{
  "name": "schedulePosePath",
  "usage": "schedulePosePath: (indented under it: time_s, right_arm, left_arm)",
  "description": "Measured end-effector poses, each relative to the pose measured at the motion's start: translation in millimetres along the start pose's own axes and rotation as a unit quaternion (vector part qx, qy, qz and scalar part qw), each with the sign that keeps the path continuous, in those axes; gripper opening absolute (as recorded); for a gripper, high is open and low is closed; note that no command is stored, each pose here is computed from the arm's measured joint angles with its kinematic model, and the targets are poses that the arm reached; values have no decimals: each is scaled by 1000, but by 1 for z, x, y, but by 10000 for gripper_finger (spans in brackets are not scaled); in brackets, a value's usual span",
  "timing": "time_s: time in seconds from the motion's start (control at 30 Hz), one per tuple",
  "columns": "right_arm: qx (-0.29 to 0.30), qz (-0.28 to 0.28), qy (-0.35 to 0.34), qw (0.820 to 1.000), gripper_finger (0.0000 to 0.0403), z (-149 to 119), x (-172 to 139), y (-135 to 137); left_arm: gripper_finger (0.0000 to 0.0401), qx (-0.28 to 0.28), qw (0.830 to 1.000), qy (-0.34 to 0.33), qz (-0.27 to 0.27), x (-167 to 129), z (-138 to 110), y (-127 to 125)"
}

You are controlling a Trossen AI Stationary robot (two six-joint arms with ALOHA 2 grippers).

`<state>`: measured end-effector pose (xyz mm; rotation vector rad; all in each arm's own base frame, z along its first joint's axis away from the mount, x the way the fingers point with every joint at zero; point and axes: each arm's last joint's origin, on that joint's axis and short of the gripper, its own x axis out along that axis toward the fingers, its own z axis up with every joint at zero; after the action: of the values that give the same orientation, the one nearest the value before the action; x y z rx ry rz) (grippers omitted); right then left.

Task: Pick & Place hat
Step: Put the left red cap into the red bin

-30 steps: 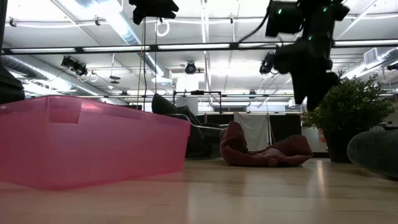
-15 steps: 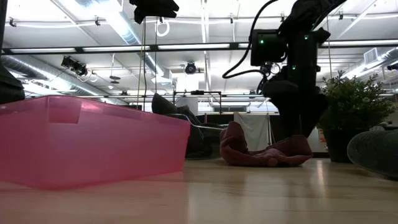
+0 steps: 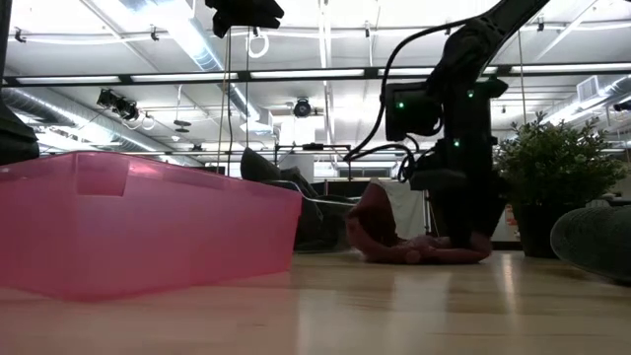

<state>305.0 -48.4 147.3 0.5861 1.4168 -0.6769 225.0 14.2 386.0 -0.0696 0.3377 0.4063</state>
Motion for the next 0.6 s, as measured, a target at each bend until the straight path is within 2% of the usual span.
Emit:
schedulePosePath:
  time_s: [0.13, 0.27, 0.3, 0.47, 0.6]
  right_arm:
    - [-14, 3, -1, 1000, 175, 1, 1, 1]
    - [-37, 30, 13, 999, 41, -3, -9, -1]
    - [-46, 41, 12, 998, 24, -4, -14, -1]
    - [-41, 89, -15, 995, 12, -17, -57, -10]
    - [-20, 164, -70, 984, 11, -33, -106, -26]
  left_arm:
    - [122, 0, 1000, 0, 0, 0, 0, 0]
    - [122, 0, 1000, 0, 0, 0, 0, 0]
    - [122, 0, 1000, 1, 0, 0, 0, 0]
    - [122, 20, 1000, 3, -20, 0, 0, -1]
    - [122, 27, 999, 2, -20, 0, 0, -1]
